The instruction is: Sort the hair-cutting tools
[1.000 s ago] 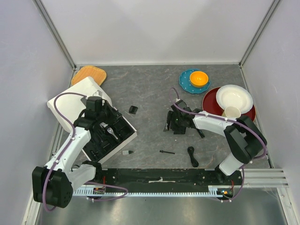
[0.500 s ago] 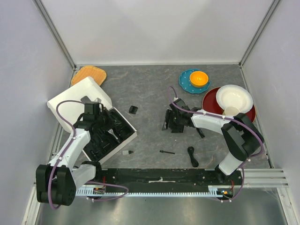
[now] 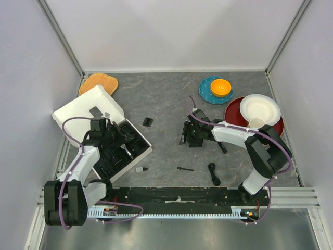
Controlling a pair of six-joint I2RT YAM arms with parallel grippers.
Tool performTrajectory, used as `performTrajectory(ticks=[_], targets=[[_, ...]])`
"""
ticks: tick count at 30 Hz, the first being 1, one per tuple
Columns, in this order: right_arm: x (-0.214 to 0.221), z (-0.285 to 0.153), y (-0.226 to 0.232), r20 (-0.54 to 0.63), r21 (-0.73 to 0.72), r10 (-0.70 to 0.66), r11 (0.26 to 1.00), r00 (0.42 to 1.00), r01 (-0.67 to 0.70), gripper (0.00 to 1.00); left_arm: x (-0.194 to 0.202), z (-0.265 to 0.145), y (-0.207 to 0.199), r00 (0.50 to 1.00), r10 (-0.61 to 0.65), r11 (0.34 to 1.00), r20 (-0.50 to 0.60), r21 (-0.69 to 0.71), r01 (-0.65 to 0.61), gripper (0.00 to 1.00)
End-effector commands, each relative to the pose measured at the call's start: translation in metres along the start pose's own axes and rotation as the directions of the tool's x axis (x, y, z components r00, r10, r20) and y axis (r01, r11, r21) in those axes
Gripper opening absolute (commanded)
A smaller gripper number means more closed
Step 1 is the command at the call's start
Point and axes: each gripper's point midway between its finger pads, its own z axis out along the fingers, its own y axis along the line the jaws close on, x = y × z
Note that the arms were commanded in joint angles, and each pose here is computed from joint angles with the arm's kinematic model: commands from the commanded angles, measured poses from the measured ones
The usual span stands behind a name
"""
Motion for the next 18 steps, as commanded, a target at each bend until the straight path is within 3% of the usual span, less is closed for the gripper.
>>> performTrajectory(ticks=[1, 8, 10, 14, 18], targets=[[0.018, 0.012, -0.025, -0.058, 0.086, -0.01, 0.996, 0.998, 0.015, 0.64, 0.006, 0.006, -0.007, 0.999, -0.004, 0.998, -0.036, 0.065, 0.006, 0.02], [0.021, 0.011, -0.026, -0.064, 0.085, -0.009, 0.996, 0.998, 0.014, 0.63, 0.014, 0.018, 0.007, 0.997, -0.023, 0.999, -0.073, 0.039, 0.026, 0.02], [0.021, 0.011, -0.025, -0.066, 0.08, -0.003, 0.997, 0.998, 0.008, 0.63, 0.016, 0.019, 0.011, 0.997, -0.024, 0.999, -0.079, 0.021, 0.026, 0.1], [0.019, 0.011, -0.022, -0.062, 0.074, -0.004, 0.997, 0.998, 0.008, 0.63, 0.014, 0.012, 0.017, 0.999, -0.016, 1.0, -0.049, -0.024, 0.015, 0.4], [0.019, 0.013, -0.02, -0.067, 0.067, -0.007, 0.998, 0.998, 0.011, 0.63, 0.006, -0.002, 0.01, 1.0, 0.01, 1.0, 0.009, -0.025, -0.01, 0.54]])
